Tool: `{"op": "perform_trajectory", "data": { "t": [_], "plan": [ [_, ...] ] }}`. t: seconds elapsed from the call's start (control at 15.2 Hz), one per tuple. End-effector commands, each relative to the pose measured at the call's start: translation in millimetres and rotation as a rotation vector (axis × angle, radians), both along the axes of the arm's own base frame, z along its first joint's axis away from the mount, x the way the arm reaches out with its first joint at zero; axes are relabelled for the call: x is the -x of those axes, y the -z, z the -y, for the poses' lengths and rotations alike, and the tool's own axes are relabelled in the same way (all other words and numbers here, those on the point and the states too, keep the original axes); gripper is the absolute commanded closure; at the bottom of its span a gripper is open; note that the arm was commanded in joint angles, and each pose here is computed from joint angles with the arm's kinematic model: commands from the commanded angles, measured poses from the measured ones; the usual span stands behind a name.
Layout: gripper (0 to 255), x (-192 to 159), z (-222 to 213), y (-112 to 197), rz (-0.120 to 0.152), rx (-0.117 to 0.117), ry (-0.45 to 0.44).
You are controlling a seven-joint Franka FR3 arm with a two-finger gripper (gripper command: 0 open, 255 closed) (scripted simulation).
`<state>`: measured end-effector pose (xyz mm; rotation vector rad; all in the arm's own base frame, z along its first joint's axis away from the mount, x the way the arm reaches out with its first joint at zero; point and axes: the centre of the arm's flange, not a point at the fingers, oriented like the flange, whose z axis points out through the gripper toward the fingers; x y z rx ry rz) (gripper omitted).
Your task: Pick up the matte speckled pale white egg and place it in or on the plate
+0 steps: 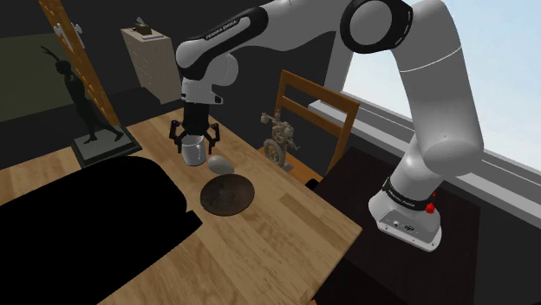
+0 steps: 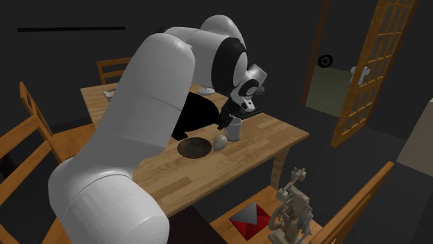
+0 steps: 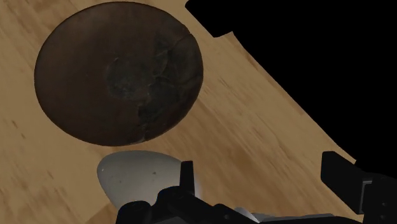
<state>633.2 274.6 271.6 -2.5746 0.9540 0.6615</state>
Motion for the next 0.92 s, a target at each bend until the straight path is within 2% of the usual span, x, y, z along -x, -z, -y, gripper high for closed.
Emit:
{"op": "perform_trajectory", "data": {
  "t": [0.0,0.26,0.73,0.79,0.86],
  "plan": [
    [0,3,-6,9,-0.001,-0.001,0.002],
    [0,8,-14,24,-0.001,-0.001,0.002],
    [0,8,-14,24,-0.001,-0.001,0.002],
    [255,8,-14,24,-0.001,-0.001,0.002],
    [255,8,-14,24,-0.001,-0.001,0.002]
  ]
}}
